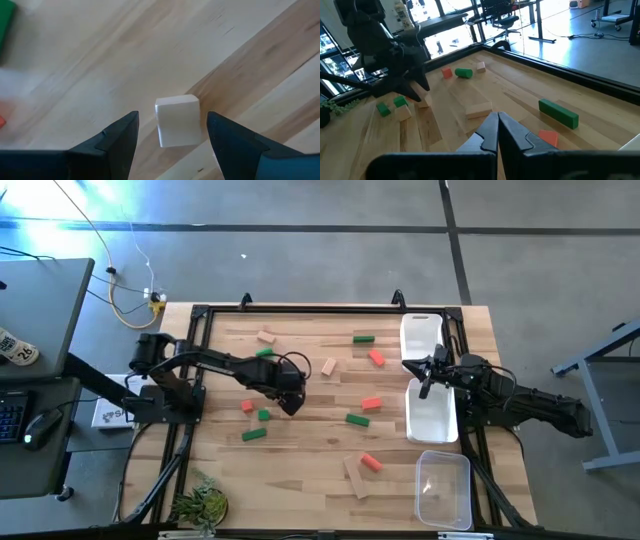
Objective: Sort & place blocks by color
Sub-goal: Put the brown block into the top white bin
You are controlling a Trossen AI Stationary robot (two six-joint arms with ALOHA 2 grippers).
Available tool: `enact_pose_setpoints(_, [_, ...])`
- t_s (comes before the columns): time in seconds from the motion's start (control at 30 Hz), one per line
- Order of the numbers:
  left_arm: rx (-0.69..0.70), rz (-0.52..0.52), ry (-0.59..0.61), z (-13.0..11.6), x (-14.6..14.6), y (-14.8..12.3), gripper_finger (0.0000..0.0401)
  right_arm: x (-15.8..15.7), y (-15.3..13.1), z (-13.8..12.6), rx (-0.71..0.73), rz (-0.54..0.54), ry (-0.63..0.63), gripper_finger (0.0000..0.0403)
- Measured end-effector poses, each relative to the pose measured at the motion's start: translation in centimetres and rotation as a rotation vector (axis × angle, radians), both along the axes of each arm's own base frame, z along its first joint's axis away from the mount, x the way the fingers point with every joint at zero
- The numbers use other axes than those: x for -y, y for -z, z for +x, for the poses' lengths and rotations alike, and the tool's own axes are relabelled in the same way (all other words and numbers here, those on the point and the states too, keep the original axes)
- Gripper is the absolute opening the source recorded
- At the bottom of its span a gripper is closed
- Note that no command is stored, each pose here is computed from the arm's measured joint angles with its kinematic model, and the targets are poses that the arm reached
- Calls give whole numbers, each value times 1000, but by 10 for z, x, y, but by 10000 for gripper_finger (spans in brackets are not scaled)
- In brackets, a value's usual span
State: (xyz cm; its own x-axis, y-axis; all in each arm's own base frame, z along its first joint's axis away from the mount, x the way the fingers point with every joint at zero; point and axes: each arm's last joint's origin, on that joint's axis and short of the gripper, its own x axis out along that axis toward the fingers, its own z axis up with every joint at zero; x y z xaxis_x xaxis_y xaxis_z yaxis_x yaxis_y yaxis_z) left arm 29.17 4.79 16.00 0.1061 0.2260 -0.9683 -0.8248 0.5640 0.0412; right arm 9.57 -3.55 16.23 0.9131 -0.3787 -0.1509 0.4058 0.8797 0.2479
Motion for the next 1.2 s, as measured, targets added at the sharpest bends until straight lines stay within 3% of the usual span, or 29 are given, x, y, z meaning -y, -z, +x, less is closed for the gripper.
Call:
enact_pose_setpoints(0.6, [-25,0,5,0,-8,7,223,0,0,0,0,0,0,0])
enact_pose_setpoints(0.93, [-22,-58,7,-2,-17,7,223,0,0,0,0,0,0,0])
enact_pose_setpoints(1.2, [-70,-139,28,2,-13,25,221,0,0,0,0,0,0,0])
